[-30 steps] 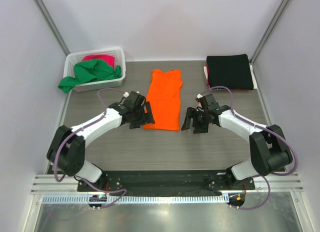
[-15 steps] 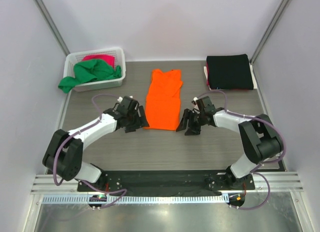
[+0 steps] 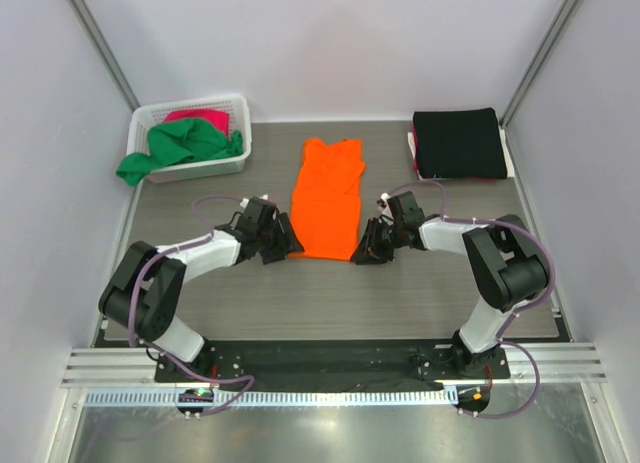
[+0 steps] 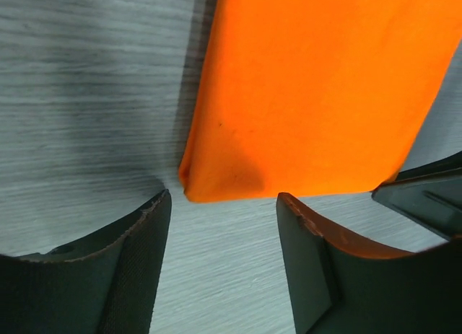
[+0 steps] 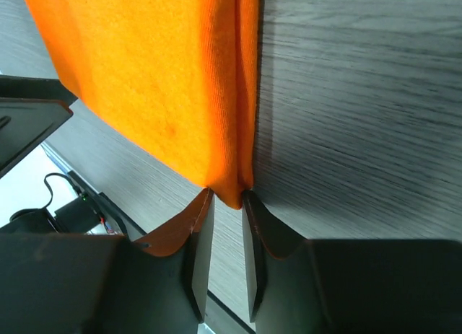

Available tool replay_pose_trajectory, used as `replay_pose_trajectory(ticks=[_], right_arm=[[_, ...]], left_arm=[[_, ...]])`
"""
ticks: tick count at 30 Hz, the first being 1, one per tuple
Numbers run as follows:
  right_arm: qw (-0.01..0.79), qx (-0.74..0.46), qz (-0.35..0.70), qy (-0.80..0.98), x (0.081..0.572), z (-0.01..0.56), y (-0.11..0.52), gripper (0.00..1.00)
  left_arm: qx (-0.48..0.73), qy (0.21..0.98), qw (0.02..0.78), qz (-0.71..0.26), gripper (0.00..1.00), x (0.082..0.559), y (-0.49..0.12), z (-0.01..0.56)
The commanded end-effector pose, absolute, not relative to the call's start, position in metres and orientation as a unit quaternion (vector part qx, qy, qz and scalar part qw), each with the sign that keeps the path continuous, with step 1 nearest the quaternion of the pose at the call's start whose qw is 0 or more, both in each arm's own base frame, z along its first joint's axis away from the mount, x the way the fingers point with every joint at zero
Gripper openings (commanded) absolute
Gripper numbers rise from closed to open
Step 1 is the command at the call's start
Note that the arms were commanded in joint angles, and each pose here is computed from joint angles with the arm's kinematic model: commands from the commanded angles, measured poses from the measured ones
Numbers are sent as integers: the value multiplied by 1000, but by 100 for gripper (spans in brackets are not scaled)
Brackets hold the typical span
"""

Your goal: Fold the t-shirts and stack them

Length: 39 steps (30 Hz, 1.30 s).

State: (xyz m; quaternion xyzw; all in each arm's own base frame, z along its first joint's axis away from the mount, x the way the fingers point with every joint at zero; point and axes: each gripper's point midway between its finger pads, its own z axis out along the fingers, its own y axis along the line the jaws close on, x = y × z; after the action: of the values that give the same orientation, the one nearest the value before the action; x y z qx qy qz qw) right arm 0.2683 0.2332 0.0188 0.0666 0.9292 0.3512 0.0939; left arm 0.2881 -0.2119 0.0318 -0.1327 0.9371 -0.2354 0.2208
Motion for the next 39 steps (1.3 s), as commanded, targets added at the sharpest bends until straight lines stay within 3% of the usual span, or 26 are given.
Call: replay_pose_trajectory(ticks=[1, 9, 12, 15, 16, 25, 39], right_arm=[[89, 73, 304, 946, 264, -7, 220, 28], [90, 72, 300, 947, 266, -7, 220, 22], [88, 73, 298, 948, 265, -9, 219, 15], [90, 72, 298, 948, 265, -9, 218, 9], [90, 74, 297, 948, 266, -9, 217, 3], [125, 68, 292, 946, 256, 38, 204, 1], [167, 80, 323, 928, 150, 146, 187, 1]], left_arm=[[-145, 939, 214, -228, 60, 286, -206, 16], [-158, 938, 223, -215, 45, 283, -196, 12], [-163, 937, 225, -210, 33, 284, -195, 10], [-166, 935, 230, -212, 12, 286, -195, 10], [-168, 934, 230, -214, 0, 287, -196, 11], [-174, 926, 230, -244, 0, 262, -203, 54], [-163, 908, 235, -308, 0, 153, -215, 156]])
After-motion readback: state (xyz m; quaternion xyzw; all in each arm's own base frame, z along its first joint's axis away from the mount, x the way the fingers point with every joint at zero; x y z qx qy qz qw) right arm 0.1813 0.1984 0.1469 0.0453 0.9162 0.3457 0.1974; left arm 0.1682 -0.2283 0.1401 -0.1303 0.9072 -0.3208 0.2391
